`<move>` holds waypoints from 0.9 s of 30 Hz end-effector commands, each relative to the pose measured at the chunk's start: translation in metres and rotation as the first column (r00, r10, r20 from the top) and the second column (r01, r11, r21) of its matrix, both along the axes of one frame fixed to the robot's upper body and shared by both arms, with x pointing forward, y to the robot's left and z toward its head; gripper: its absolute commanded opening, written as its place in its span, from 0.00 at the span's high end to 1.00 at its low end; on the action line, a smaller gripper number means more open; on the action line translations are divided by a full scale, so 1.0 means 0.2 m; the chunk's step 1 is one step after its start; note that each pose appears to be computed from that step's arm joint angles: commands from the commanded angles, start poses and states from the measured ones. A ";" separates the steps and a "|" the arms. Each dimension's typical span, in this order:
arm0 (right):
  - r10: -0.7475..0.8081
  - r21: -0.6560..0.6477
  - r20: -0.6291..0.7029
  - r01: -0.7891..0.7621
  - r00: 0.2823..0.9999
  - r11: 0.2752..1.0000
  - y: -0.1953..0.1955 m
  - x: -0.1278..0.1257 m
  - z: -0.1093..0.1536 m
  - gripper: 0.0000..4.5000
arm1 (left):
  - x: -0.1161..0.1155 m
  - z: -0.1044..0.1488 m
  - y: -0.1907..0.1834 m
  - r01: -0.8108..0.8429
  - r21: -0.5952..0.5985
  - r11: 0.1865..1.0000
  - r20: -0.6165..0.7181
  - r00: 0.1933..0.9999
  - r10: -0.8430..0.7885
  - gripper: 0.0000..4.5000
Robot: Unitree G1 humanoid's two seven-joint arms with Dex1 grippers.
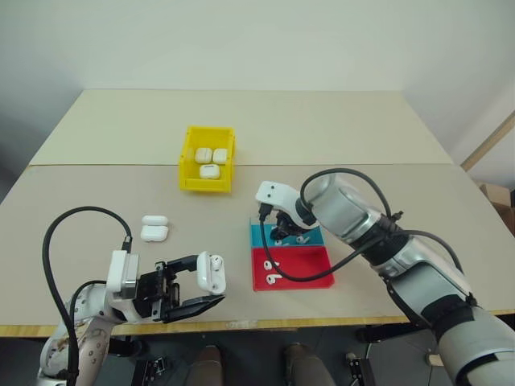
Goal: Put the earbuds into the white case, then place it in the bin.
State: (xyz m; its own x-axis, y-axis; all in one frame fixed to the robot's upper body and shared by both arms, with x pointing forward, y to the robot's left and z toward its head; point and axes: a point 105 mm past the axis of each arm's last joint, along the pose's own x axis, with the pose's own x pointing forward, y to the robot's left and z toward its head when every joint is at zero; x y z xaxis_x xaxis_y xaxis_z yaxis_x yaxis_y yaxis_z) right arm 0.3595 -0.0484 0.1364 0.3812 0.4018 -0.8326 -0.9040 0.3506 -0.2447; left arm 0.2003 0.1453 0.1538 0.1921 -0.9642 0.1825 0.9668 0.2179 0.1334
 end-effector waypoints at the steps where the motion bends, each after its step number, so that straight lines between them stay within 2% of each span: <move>1: 0.028 0.019 0.034 -0.028 0.999 0.999 0.04 0.01 0.06 0.51 | -0.02 0.03 -0.01 0.009 -0.002 1.000 0.042 0.999 -0.009 0.38; 27: 0.026 -0.050 0.041 -0.024 0.999 0.998 0.00 0.01 0.03 0.51 | -0.02 0.03 -0.01 0.020 0.004 1.000 0.040 0.999 -0.020 0.38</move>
State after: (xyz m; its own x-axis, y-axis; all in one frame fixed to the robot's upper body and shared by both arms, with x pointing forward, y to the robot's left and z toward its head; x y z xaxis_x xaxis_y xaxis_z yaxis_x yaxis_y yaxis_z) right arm 0.3617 -0.0469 0.1371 0.3871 0.3829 -0.8388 -0.9083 0.3150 -0.2754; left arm 0.1996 0.1453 0.1532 0.1885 -0.9652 0.1811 0.9679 0.2138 0.1320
